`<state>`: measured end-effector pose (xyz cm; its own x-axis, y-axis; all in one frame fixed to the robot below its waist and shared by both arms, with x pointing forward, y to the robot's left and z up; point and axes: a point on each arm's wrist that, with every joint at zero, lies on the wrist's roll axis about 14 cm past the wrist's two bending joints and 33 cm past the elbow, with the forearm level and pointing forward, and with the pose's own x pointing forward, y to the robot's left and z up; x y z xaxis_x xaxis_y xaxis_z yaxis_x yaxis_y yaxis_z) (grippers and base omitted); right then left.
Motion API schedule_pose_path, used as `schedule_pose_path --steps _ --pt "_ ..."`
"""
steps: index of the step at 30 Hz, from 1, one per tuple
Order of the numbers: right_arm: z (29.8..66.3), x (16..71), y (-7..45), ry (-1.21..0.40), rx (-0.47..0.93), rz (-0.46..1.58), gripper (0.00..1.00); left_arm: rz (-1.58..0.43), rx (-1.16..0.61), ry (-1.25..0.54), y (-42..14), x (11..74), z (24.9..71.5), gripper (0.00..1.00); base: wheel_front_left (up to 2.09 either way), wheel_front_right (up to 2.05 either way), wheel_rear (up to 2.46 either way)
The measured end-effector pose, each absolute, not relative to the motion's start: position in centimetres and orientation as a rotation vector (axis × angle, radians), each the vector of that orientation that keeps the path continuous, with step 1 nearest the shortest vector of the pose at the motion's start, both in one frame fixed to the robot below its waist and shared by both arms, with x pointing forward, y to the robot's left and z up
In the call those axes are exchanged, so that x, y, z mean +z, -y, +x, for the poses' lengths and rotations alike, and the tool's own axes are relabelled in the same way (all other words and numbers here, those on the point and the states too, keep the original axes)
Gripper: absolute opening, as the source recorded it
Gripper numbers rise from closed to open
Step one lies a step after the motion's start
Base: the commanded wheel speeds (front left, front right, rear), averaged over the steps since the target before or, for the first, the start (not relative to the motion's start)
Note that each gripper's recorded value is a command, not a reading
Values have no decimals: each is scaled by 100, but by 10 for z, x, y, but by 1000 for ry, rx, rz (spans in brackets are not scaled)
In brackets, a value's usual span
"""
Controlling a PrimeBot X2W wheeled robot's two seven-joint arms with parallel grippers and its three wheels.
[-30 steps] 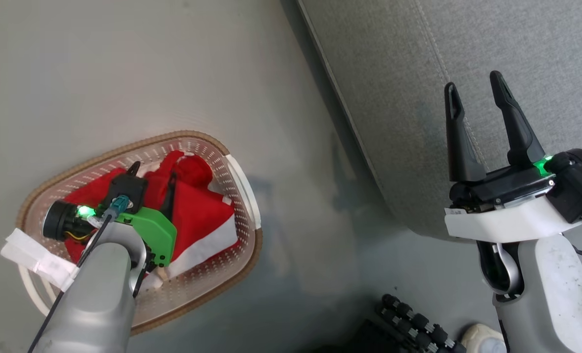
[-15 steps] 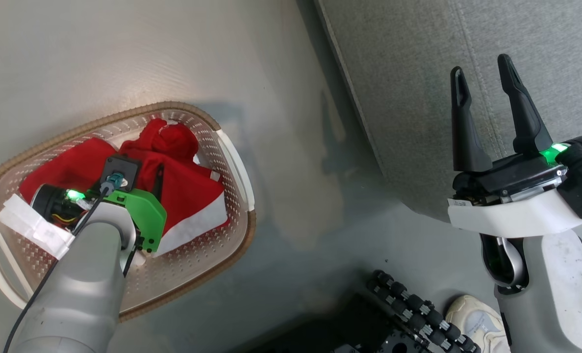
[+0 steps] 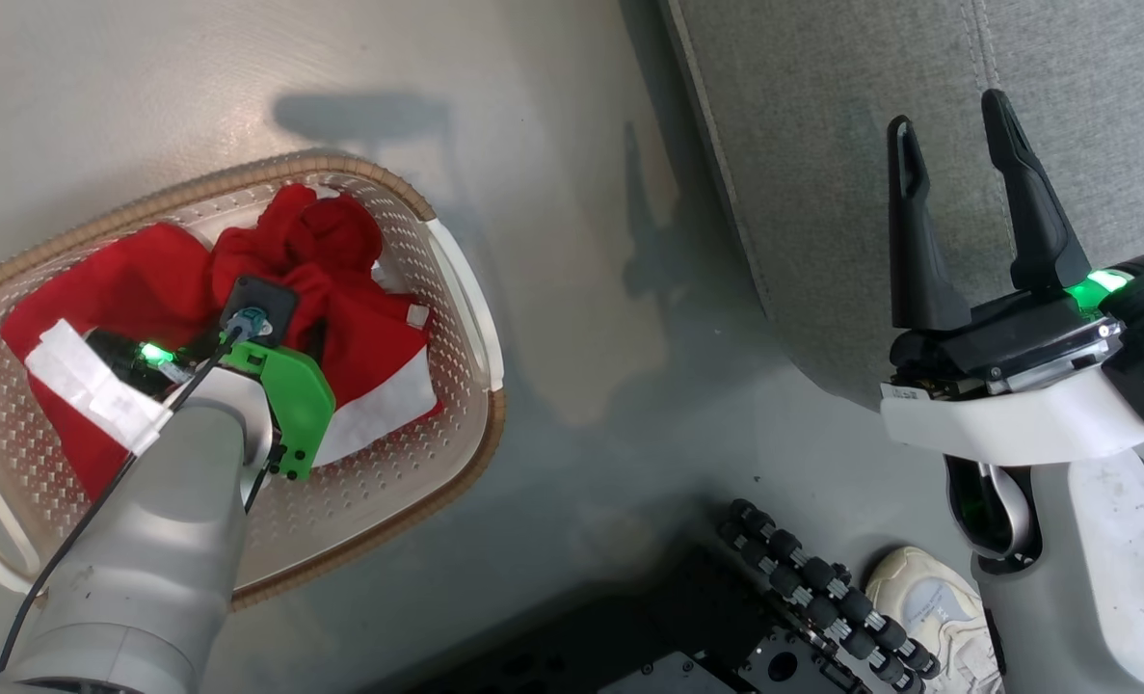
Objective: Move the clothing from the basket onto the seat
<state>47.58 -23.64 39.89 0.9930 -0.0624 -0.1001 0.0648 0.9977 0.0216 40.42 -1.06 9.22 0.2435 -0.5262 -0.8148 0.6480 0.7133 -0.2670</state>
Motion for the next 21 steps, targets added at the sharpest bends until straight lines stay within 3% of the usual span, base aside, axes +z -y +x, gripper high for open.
schedule_pose_path --steps 1,2,3,21 --pt "476 397 236 -102 -63 25 100 146 -813 -1070 10 90 402 74 0 0 0" --pt "476 397 236 -103 -62 25 100 152 -817 -1076 10 88 401 31 0 0 0" --pt "477 396 236 -104 -61 26 100 158 -822 -1078 10 88 401 0 0 0 0" --pt "475 432 221 -30 -22 51 100 80 -800 -914 26 148 417 0 0 0 0"
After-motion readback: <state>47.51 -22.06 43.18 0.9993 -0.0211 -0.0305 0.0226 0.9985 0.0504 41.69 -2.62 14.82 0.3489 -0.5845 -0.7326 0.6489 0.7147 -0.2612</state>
